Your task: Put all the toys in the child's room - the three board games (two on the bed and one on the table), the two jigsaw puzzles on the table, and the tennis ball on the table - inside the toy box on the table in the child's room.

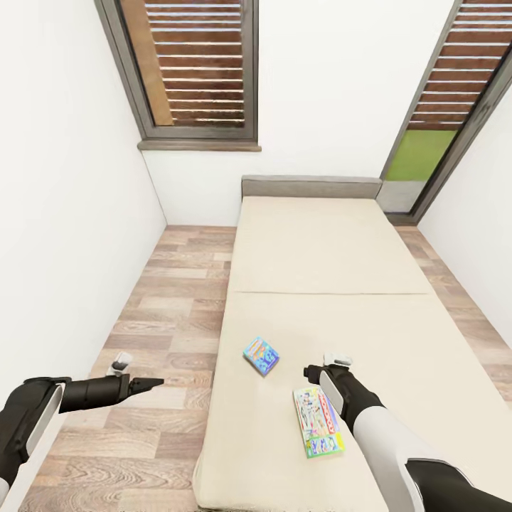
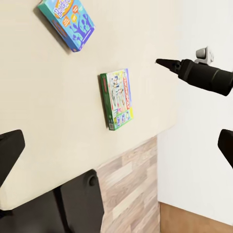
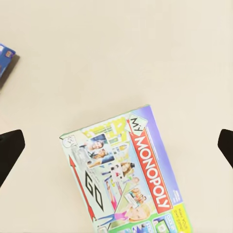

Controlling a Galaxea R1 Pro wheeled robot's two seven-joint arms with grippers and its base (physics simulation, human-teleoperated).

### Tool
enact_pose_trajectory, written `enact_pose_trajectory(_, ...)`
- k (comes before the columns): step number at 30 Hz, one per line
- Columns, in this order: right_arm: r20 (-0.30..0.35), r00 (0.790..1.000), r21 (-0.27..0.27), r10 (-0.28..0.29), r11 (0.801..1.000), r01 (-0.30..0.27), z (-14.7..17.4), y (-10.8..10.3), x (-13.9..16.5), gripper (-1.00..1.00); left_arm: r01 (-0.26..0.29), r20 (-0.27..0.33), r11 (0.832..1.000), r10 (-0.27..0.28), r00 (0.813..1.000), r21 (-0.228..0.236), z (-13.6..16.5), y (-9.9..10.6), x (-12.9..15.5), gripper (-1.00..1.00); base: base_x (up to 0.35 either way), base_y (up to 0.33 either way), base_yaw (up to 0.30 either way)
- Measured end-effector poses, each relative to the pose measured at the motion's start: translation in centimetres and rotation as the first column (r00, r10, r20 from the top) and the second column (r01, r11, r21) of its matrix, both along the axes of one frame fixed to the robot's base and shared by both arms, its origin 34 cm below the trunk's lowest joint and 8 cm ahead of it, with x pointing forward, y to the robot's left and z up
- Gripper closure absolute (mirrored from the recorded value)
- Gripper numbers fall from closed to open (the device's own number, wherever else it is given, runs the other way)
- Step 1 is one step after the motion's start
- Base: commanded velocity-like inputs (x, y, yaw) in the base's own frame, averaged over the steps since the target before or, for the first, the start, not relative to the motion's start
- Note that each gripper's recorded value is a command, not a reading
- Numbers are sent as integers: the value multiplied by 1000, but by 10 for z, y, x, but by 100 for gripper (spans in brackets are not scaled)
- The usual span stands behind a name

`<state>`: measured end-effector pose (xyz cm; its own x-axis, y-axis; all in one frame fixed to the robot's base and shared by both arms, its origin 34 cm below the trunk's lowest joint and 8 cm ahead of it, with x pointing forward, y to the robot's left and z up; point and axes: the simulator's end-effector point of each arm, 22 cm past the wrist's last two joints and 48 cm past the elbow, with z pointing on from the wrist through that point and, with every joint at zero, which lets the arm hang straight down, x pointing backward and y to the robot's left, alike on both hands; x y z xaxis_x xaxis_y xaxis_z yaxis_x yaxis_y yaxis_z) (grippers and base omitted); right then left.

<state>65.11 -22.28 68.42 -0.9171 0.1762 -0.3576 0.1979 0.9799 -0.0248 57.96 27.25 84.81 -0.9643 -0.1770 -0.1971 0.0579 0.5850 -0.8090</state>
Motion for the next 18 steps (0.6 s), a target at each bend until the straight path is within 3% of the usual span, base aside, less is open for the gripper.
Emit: enact_pose_trajectory(18, -30, 1000, 0, 0, 1000, 0, -16, 0, -10, -100, -9, -25, 1000, 9, 1000, -11, -13, -3, -3, -100, 0, 0, 0)
